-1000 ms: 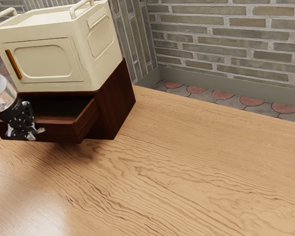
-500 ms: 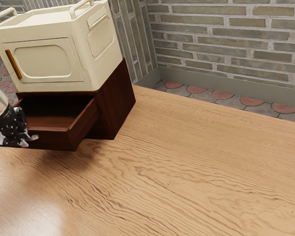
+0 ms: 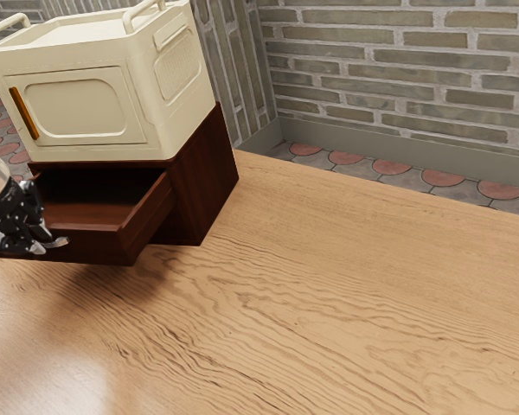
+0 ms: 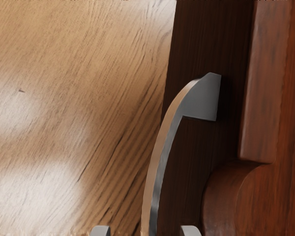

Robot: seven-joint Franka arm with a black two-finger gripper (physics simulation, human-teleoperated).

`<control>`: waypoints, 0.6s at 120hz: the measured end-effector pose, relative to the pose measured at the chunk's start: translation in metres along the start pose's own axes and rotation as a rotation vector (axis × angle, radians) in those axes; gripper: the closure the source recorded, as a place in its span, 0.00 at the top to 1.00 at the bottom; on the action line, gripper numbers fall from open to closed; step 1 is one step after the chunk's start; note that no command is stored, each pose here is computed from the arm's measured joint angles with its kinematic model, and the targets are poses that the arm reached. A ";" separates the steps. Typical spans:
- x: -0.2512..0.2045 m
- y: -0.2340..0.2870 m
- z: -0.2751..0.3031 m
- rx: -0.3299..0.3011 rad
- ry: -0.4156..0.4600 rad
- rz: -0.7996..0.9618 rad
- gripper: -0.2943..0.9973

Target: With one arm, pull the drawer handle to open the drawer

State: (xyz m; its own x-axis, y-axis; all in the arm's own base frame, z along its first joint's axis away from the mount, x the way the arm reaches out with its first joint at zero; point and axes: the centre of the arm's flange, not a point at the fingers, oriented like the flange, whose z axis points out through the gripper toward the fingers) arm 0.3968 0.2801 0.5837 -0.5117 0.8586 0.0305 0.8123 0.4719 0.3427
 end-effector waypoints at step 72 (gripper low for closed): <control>-0.206 -0.001 -0.138 0.243 -0.141 0.466 0.74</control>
State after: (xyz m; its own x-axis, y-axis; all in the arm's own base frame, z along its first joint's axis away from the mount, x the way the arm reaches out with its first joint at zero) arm 0.4626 0.0748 0.7066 -0.0526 0.9986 -0.0049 0.9941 0.0529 0.0951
